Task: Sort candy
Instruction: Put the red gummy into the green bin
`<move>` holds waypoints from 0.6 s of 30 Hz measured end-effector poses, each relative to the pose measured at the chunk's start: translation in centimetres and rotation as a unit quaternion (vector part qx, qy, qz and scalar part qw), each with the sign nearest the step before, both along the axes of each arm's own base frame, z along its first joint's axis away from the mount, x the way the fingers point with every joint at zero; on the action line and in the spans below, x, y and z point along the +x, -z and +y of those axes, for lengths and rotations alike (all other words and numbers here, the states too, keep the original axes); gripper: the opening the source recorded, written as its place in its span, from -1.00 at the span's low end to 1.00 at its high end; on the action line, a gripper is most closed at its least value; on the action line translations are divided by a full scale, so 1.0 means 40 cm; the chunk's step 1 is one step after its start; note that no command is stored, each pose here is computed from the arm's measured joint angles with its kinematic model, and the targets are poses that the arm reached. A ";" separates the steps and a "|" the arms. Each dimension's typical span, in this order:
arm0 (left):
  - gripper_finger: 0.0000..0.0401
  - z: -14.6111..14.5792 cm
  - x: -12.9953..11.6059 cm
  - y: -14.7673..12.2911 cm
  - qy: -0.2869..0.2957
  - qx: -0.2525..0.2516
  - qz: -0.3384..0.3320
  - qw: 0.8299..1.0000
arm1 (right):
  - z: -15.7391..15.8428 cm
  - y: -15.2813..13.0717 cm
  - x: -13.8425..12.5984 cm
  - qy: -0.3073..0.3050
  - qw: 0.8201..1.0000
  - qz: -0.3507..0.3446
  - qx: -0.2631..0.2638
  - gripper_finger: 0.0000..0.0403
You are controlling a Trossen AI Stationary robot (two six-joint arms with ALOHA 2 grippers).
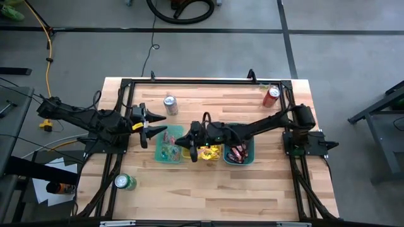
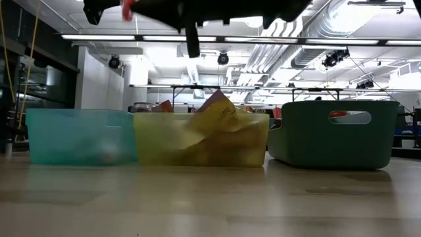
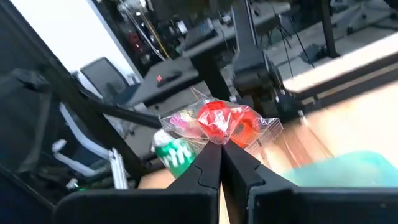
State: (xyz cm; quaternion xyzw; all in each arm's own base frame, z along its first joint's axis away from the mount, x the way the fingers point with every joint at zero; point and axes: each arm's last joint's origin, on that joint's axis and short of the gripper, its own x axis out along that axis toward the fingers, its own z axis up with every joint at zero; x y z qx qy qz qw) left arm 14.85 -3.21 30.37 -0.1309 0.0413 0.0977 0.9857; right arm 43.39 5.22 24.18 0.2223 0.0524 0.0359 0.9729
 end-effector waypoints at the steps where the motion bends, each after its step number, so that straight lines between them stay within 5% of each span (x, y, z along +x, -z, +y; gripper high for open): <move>1: 0.00 0.000 0.000 -0.001 -0.002 0.000 -0.002 1.000 | 0.000 0.014 0.005 0.001 1.000 0.007 -0.001 -1.00; 18: 0.00 0.007 0.000 -0.008 -0.052 -0.014 -0.022 0.998 | -0.017 0.118 0.032 0.008 0.998 0.062 -0.015 -0.88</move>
